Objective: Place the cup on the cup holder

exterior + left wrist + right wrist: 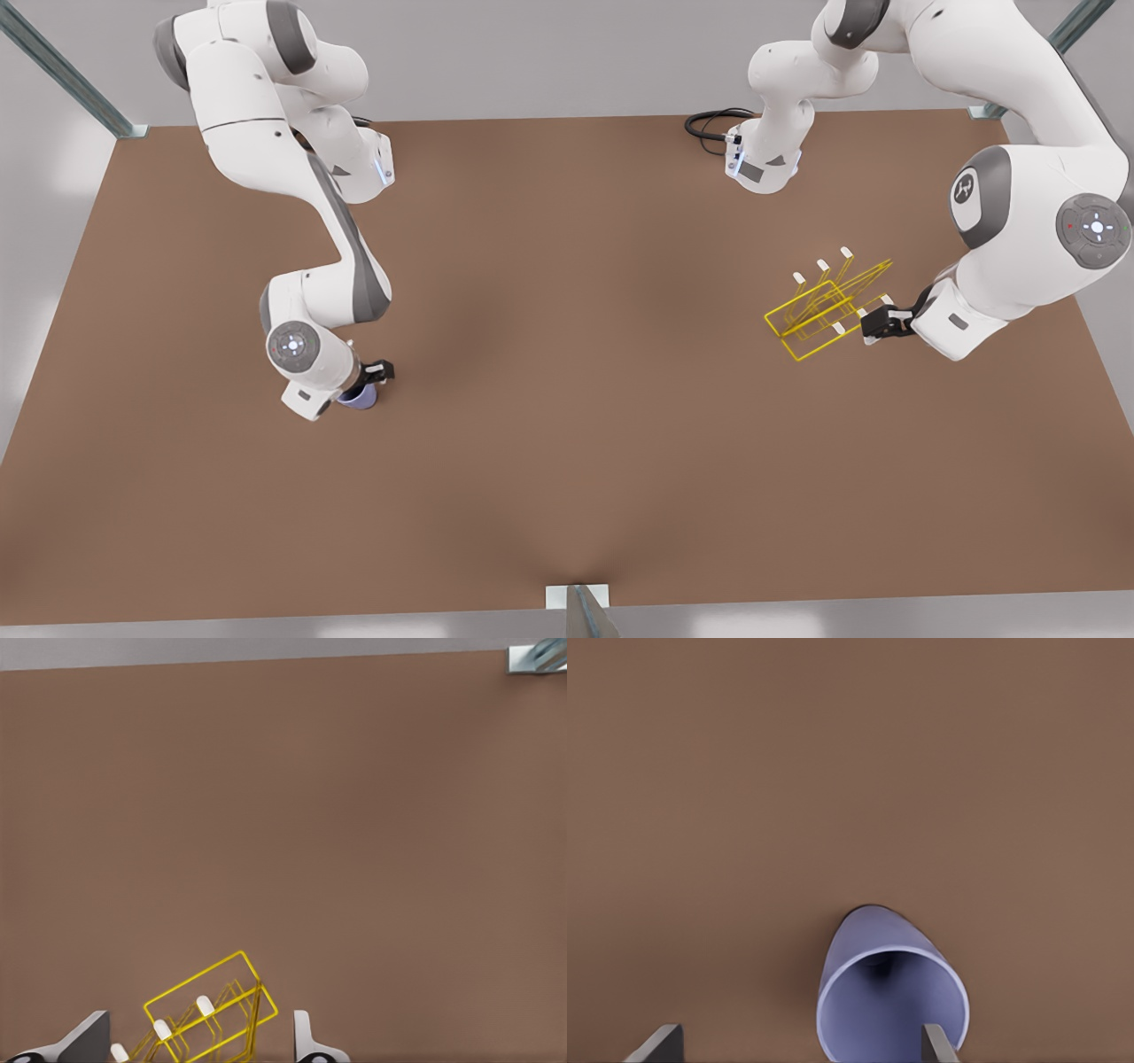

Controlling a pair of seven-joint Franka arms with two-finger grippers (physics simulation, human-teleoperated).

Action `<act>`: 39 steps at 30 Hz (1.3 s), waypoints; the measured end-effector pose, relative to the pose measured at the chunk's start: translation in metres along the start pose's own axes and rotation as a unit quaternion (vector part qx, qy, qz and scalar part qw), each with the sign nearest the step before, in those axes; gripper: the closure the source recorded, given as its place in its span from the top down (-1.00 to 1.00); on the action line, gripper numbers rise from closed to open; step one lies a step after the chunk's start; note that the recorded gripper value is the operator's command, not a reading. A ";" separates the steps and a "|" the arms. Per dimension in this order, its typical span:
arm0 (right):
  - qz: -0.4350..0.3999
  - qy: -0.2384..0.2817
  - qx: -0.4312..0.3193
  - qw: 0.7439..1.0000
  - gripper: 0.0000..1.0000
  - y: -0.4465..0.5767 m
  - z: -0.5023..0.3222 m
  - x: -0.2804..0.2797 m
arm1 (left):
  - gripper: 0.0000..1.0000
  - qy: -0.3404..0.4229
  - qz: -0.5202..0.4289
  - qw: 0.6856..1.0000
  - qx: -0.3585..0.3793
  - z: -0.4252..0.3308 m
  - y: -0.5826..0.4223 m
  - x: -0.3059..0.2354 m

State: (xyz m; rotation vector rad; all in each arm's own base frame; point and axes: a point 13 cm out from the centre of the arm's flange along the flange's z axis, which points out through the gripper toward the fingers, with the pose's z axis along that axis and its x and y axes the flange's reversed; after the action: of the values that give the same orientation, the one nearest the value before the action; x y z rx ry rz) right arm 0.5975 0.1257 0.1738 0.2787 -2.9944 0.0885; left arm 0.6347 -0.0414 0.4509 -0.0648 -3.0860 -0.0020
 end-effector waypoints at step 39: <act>0.026 -0.006 -0.010 1.000 -0.57 0.000 0.071 -0.008 | 1.00 0.002 0.006 1.000 0.000 0.007 0.000 -0.004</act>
State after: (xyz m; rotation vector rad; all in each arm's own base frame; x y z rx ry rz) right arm 0.5965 0.1217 0.1028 0.1999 -3.0129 0.0627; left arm 0.6382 -0.0414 0.4441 -0.0829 -3.0821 -0.0029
